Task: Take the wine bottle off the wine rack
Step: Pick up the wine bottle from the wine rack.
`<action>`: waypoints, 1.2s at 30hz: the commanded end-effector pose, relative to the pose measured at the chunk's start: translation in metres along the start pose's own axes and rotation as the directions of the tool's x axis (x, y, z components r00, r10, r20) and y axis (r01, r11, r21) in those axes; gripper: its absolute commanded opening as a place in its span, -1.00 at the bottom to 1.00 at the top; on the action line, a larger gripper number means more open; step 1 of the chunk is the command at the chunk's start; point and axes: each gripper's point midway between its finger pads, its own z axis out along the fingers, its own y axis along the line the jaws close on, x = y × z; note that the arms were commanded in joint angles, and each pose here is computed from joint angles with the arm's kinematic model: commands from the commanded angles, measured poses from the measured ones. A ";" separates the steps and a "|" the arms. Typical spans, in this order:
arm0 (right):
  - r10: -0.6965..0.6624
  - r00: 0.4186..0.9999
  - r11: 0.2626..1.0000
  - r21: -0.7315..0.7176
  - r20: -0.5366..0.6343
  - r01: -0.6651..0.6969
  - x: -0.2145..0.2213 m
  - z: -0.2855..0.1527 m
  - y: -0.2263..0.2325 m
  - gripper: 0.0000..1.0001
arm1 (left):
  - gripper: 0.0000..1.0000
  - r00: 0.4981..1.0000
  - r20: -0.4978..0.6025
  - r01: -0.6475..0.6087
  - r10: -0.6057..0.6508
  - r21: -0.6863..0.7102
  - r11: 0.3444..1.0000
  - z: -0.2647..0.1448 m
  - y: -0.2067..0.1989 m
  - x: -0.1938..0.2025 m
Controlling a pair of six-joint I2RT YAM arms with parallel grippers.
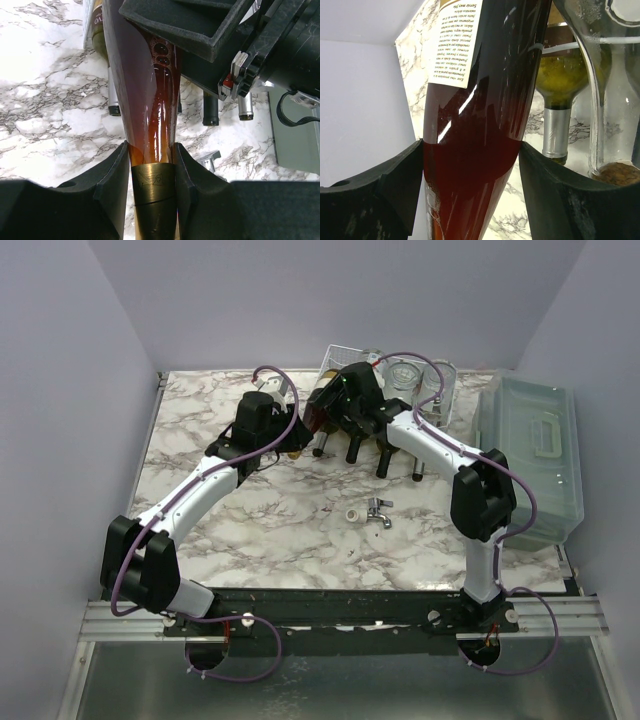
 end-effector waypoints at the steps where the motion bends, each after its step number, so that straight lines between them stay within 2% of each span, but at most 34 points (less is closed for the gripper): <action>1: -0.074 0.997 0.992 -0.099 0.010 0.075 0.007 -0.005 0.025 0.35 | -1.00 0.976 0.218 -0.056 0.018 0.171 0.984 -0.024 -0.054 -0.069; 12: -0.069 0.997 0.994 -0.082 -0.019 0.067 0.016 0.007 0.016 0.65 | -1.00 0.983 0.186 -0.040 0.007 0.175 0.984 -0.012 -0.052 -0.061; 20: -0.048 0.997 0.996 -0.076 -0.059 0.043 0.027 0.014 0.011 0.65 | -1.00 0.983 0.184 -0.037 0.000 0.193 0.980 -0.013 -0.055 -0.062; 28: -0.030 0.997 0.997 -0.075 -0.065 0.025 0.026 0.021 0.016 0.44 | -1.00 0.986 0.168 -0.031 -0.003 0.199 0.980 -0.012 -0.054 -0.055; 31: -0.032 0.998 0.997 -0.077 -0.056 0.027 0.024 0.020 0.018 0.29 | -1.00 0.987 0.161 -0.028 -0.005 0.201 0.979 -0.010 -0.054 -0.054; 36: -0.030 0.998 0.996 -0.086 -0.049 0.026 0.021 0.014 0.021 -0.13 | -1.00 0.987 0.160 -0.027 -0.008 0.212 0.977 -0.012 -0.056 -0.054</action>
